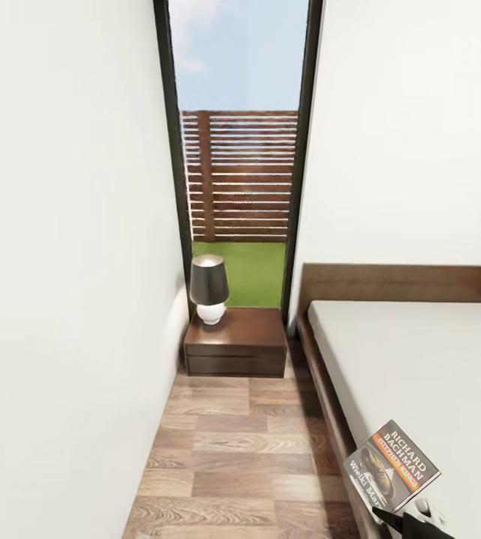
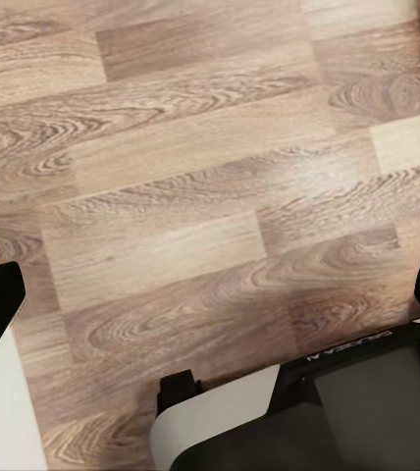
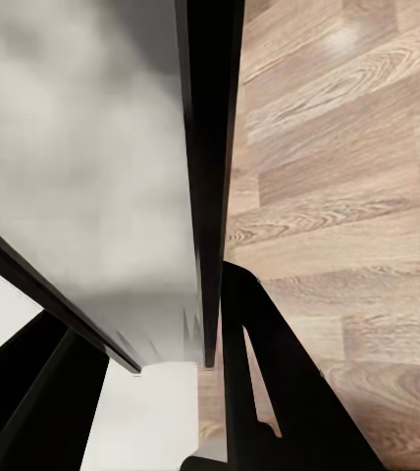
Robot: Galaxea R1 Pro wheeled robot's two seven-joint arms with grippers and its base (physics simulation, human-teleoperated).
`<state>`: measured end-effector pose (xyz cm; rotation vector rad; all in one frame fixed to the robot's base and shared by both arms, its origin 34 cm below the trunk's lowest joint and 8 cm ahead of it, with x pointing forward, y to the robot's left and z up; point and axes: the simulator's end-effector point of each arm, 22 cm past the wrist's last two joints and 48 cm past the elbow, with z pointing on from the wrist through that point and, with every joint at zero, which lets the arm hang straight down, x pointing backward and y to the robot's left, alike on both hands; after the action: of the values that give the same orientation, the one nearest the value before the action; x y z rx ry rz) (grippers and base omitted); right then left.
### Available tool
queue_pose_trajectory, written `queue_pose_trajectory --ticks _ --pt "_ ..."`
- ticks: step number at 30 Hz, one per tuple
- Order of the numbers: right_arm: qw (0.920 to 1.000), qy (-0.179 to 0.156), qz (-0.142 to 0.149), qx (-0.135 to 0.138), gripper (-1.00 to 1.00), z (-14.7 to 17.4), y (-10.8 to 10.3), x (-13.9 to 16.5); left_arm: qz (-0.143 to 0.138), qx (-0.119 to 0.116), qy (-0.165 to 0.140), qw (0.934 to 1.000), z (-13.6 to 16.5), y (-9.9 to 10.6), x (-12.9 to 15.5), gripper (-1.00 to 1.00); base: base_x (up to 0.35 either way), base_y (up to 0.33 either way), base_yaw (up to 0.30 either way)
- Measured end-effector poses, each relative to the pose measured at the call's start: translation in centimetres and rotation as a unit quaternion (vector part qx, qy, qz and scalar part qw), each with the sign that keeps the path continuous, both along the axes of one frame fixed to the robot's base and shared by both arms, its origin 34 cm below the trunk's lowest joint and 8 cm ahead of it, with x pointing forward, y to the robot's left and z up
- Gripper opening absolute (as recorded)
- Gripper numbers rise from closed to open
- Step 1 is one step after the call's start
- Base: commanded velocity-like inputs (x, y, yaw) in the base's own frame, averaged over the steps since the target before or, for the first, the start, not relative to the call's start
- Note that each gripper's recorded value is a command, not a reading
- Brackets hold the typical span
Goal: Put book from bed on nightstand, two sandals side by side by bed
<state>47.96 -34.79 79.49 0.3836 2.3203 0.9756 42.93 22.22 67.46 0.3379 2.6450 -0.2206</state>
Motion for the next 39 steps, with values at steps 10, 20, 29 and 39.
queue_pose_trajectory --ticks 10,20,29,39 --pt "1.0000 0.000 0.000 0.000 -1.00 0.00 0.00 0.01 0.000 0.000 0.000 1.0000 0.00 0.00 0.00 1.00 0.332 0.000 0.000" --pt "1.0000 0.000 0.000 0.000 -1.00 0.00 0.00 0.00 0.000 0.000 0.000 1.0000 0.00 0.00 0.00 1.00 0.332 -0.001 0.000" --pt "1.0000 0.000 0.000 0.000 -1.00 0.00 0.00 0.01 0.000 0.000 0.000 1.0000 0.00 0.00 0.00 1.00 0.319 -0.054 0.000" --pt "1.0000 0.000 0.000 0.000 -1.00 0.00 0.00 0.00 0.000 0.000 0.000 1.0000 0.00 0.00 0.00 1.00 0.314 -0.013 0.000"
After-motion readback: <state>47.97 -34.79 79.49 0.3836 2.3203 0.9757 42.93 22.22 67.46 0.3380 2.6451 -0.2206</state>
